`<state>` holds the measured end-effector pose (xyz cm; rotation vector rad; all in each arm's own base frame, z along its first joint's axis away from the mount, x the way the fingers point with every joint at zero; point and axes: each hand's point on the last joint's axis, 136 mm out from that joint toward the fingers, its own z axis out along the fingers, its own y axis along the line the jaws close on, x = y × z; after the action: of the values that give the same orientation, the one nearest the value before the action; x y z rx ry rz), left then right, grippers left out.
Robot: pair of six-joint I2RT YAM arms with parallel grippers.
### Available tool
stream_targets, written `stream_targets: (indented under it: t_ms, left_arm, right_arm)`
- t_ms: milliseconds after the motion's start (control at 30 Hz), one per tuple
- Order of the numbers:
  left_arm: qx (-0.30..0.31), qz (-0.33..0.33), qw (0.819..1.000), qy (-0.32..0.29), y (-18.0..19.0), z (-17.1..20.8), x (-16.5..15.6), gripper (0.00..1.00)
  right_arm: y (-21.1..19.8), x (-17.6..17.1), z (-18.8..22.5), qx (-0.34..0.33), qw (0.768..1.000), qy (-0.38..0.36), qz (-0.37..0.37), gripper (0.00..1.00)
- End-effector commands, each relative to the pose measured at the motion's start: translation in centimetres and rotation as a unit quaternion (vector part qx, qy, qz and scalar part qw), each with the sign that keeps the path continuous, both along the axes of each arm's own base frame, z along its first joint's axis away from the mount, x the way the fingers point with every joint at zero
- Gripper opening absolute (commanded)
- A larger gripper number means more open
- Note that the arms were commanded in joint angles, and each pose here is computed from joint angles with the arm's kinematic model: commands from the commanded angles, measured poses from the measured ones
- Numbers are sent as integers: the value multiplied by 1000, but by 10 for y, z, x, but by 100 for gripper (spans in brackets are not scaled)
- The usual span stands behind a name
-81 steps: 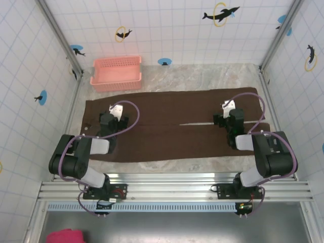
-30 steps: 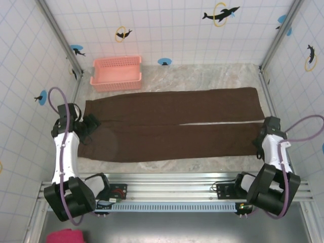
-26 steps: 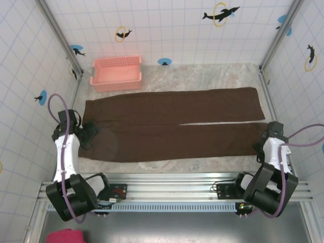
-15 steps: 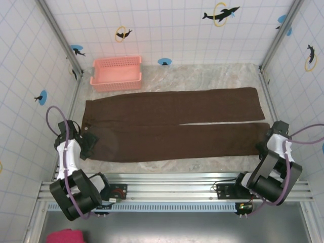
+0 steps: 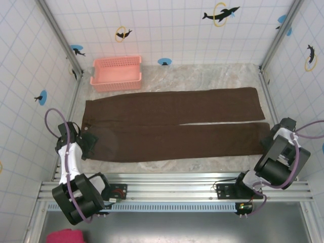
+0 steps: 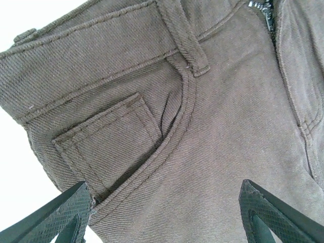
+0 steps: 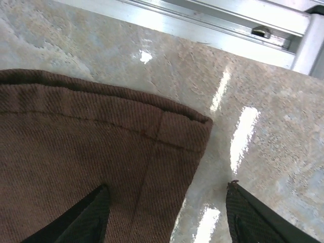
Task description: Roll up the long pants
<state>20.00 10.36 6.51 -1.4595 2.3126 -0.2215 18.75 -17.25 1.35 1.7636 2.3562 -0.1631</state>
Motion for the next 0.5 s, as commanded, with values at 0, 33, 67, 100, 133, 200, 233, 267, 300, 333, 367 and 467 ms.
stream_targets:
  t_ms: [0, 33, 67, 100, 133, 200, 233, 267, 300, 333, 367, 467]
  left_arm:
    - [6, 21, 1000, -3, 4, -3, -2, 78]
    - [5, 23, 1000, -3, 4, -5, -3, 78]
    - [4, 26, 1000, -3, 4, -6, -4, 78]
    - [5, 27, 1000, -4, 4, -6, -4, 78]
    - [4, 30, 1000, -6, 4, -7, -4, 78]
    - [3, 34, 999, -9, 4, -8, -3, 78]
    - [0, 36, 999, -10, 3, -9, -4, 78]
    - [-2, 40, 999, -10, 3, -10, -4, 78]
    - [-6, 44, 999, -11, 2, -12, -5, 78]
    - [-10, 50, 999, -12, 1, -14, -5, 78]
    - [-14, 54, 998, -12, 0, -16, -6, 78]
    - [-21, 73, 997, -16, -1, -22, -8, 79]
  right_arm:
    - [-8, 15, -2, 4, 1000, -16, 10, 58]
    - [-8, 16, -3, 7, 1000, -16, 9, 54]
    - [-9, 17, -4, 9, 1000, -17, 10, 51]
    - [-10, 18, -6, 12, 1000, -18, 8, 46]
    - [-9, 20, -8, 15, 1000, -21, 11, 39]
    - [-10, 24, -9, 21, 999, -24, 14, 11]
    - [-10, 26, -10, 25, 999, -25, 17, 0]
    - [-9, 27, -11, 27, 999, -25, 19, 0]
    - [-9, 28, -11, 29, 999, -26, 21, 0]
    - [-9, 29, -11, 30, 999, -28, 23, 0]
    - [-9, 30, -10, 29, 999, -29, 25, 0]
    - [-9, 30, -5, 26, 999, -32, 32, 0]
